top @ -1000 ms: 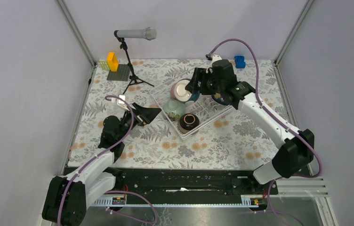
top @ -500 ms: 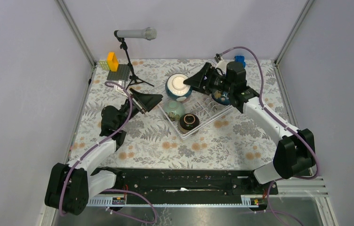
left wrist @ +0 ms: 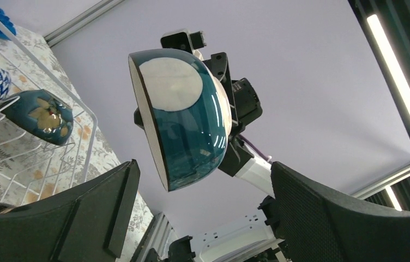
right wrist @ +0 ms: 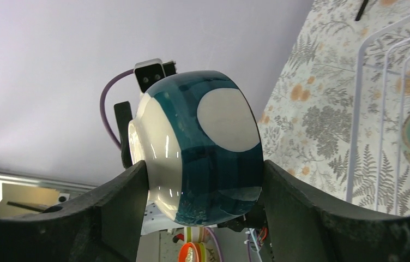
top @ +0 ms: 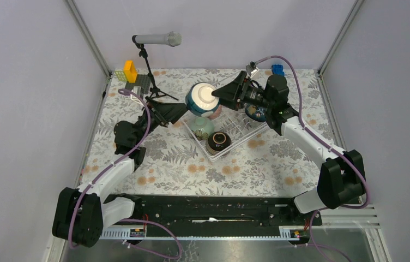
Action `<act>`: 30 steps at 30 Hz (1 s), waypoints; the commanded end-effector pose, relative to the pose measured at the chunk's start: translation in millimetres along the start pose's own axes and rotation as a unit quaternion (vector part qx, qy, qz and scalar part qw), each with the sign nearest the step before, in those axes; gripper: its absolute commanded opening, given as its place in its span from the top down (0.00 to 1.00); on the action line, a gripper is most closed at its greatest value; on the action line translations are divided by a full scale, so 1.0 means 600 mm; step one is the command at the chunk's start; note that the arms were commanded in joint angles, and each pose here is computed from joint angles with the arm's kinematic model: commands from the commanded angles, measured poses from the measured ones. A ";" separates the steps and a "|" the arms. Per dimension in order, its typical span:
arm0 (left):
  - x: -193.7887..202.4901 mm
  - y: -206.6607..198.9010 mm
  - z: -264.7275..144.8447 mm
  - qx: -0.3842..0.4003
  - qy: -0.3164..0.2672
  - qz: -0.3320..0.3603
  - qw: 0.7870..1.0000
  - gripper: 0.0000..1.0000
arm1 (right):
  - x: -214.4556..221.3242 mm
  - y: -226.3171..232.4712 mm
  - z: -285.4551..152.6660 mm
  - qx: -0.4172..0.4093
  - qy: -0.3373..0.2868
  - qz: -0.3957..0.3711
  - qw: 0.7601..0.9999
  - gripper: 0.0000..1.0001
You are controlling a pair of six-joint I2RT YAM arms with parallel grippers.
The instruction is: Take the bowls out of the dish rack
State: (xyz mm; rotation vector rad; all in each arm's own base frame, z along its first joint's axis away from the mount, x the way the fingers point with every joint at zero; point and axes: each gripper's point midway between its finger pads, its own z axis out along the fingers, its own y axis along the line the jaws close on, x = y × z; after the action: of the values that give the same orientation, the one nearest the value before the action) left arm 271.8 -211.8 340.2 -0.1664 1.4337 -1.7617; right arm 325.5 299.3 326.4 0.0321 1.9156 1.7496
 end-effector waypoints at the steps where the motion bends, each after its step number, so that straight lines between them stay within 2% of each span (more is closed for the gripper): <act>1: -0.013 -0.084 0.009 0.071 0.002 0.028 0.997 0.05 | -0.001 0.097 -0.017 -0.095 0.007 -0.028 0.995 0.47; 7: -0.010 -0.114 0.017 0.104 0.011 0.014 0.994 0.11 | 0.005 0.092 -0.006 -0.100 0.020 -0.019 0.995 0.47; 12: -0.009 -0.131 0.019 0.129 0.014 0.000 0.992 0.21 | 0.002 0.089 0.000 -0.106 0.021 -0.012 0.994 0.47; 24: -0.008 -0.142 0.033 0.149 0.011 -0.014 0.989 0.36 | 0.000 0.076 0.012 -0.140 0.027 0.026 0.989 0.47; 30: -0.011 -0.149 0.043 0.170 0.011 -0.014 0.985 0.61 | 0.002 0.054 0.021 -0.134 0.032 0.039 0.990 0.46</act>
State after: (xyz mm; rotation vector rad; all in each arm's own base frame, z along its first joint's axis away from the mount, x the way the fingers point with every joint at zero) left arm 264.8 -229.8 379.8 -0.1382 1.3209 -1.9659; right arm 323.3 314.2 345.6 0.0293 1.8053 2.0489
